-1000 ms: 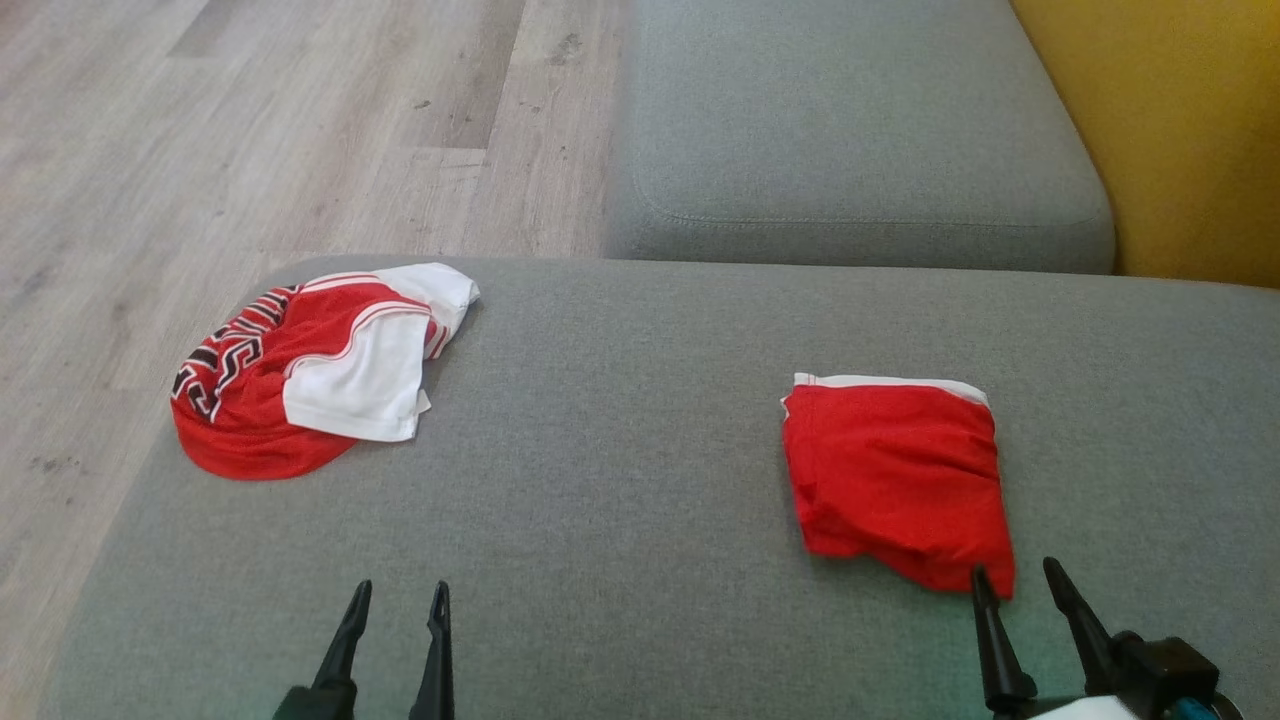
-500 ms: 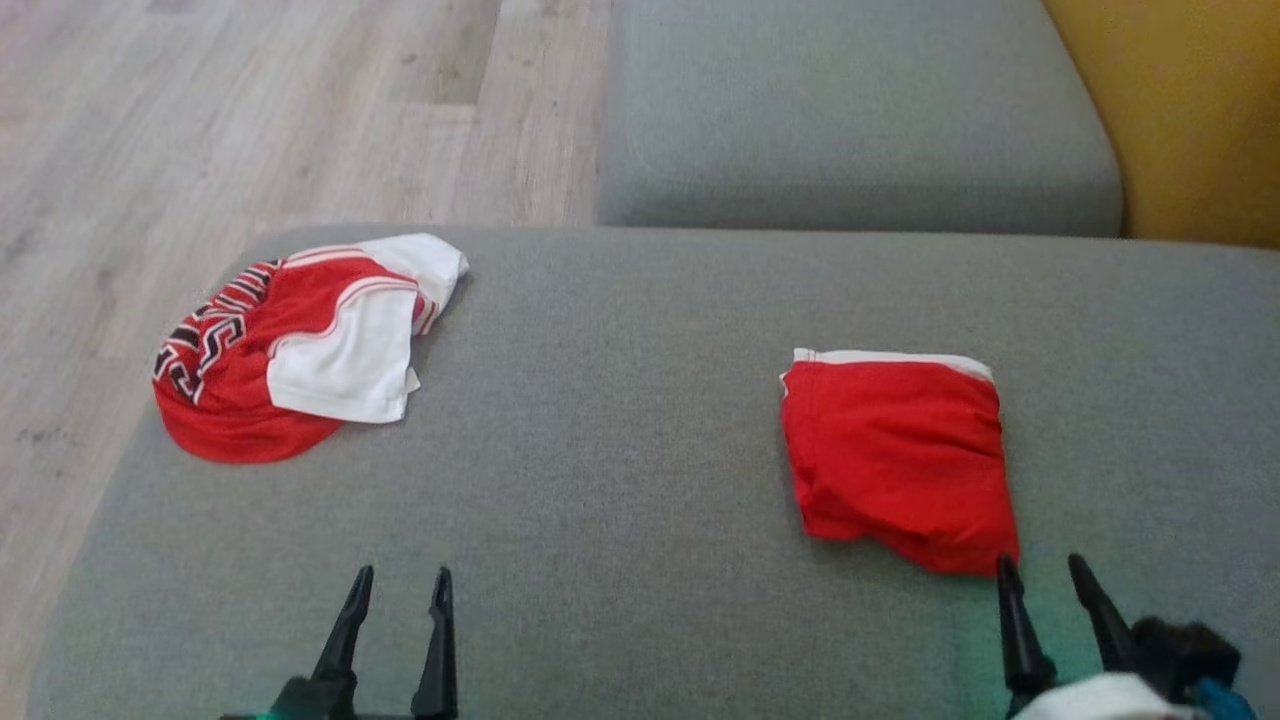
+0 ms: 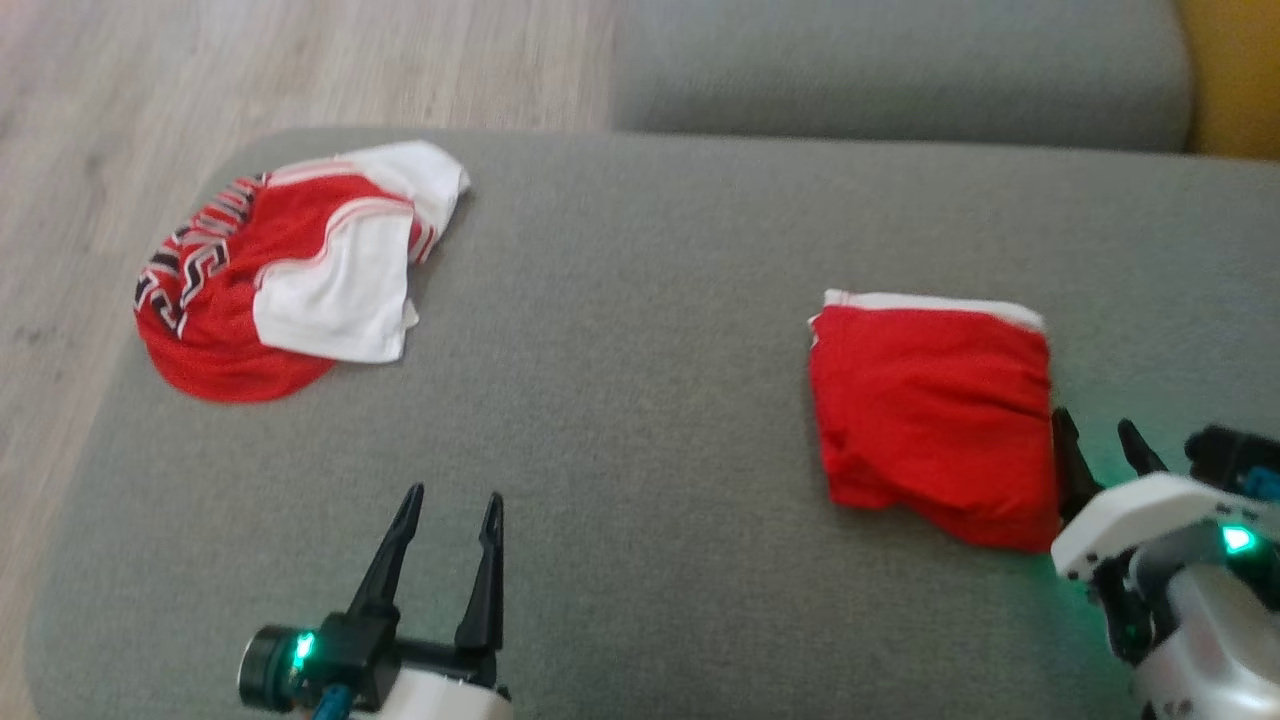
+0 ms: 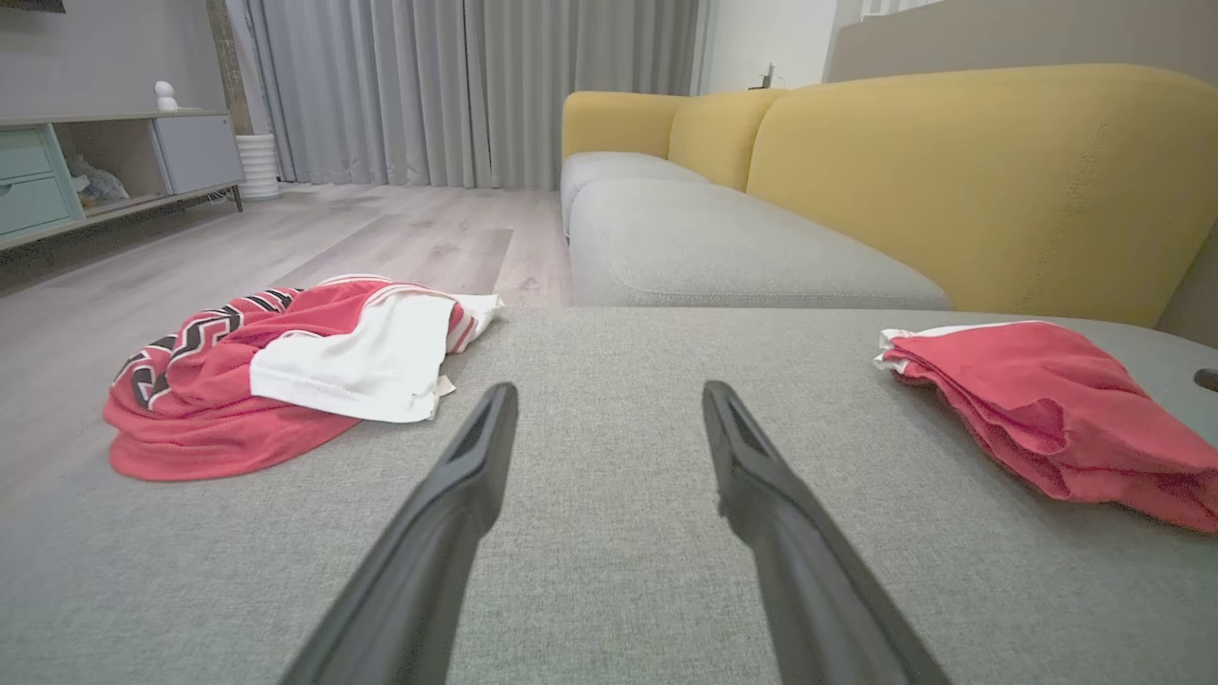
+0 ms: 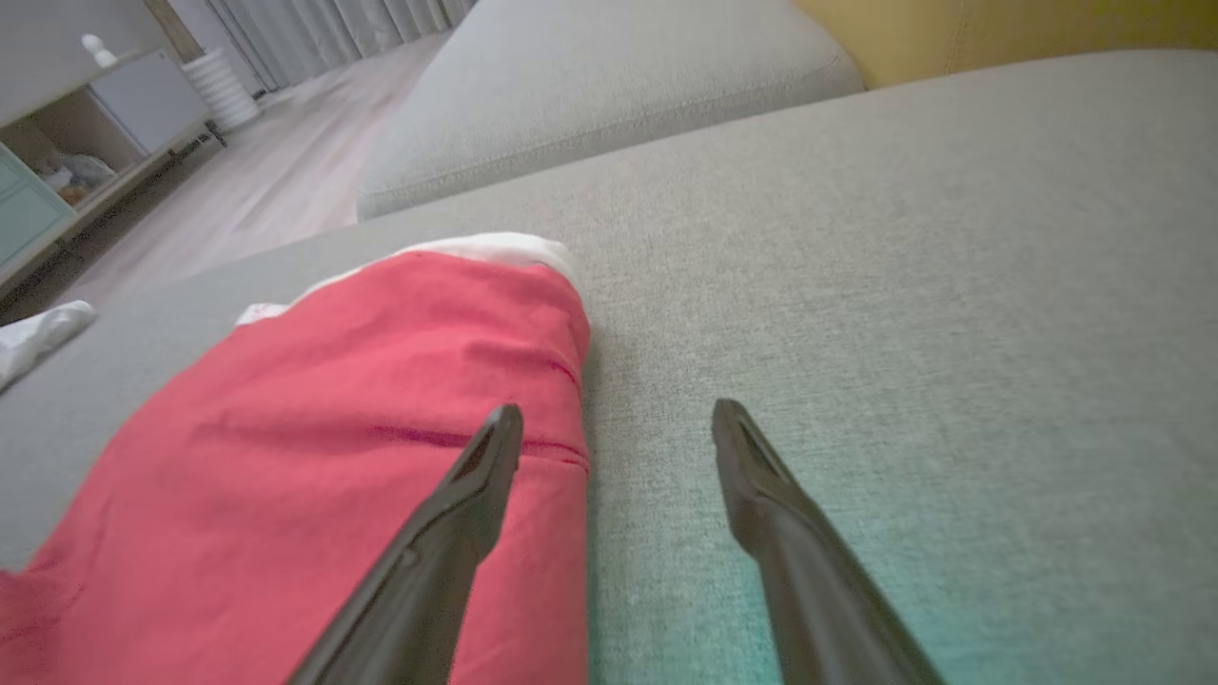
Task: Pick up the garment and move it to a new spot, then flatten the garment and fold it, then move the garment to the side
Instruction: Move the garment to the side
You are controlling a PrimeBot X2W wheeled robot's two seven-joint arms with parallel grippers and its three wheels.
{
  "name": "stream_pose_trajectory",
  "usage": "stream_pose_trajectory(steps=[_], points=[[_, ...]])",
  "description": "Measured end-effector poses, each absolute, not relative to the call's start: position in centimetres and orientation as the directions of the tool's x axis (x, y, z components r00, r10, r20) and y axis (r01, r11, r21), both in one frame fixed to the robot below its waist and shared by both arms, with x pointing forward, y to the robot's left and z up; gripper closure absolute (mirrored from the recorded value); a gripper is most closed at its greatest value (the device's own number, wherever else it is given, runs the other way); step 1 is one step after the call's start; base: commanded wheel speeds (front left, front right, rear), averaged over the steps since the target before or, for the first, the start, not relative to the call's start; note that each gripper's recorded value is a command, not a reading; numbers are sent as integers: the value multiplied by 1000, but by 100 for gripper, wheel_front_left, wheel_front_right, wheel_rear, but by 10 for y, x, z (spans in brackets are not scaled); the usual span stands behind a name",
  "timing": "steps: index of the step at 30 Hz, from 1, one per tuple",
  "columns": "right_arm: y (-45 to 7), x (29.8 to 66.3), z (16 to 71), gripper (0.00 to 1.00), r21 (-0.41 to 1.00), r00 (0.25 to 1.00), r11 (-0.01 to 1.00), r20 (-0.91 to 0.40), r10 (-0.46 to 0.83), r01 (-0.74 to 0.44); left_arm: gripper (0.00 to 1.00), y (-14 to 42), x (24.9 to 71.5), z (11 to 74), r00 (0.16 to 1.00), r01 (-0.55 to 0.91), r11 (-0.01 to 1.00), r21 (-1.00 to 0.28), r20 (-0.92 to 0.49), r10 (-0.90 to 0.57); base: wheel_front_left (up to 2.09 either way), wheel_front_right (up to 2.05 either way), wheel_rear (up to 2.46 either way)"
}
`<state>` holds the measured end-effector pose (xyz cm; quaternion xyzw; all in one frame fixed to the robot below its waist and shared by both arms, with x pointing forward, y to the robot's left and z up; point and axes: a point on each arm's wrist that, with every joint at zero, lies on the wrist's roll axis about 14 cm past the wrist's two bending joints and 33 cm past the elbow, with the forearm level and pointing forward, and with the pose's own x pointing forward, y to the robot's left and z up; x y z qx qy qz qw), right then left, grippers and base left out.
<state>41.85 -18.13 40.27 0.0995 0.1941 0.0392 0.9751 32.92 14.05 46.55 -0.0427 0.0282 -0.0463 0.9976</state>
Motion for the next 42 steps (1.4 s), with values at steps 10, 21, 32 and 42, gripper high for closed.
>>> stream_pose_trajectory(steps=[10,21,32,42], points=[[-157,438,362,100,224,837,971,-514,188,-81,0,144,351,455,993,71,994,-82,-89,-78,0,0,0],[-285,445,374,100,-49,839,999,-544,-18,-10,0,117,382,453,985,146,984,-97,-81,-154,0,0,0],[-412,471,416,100,-346,832,935,-495,-250,75,0,80,435,436,961,255,959,-123,-79,-266,0,0,0],[-465,477,436,0,-490,808,862,-454,-377,127,0,62,458,417,945,298,943,-146,-92,-313,0,0,0]])
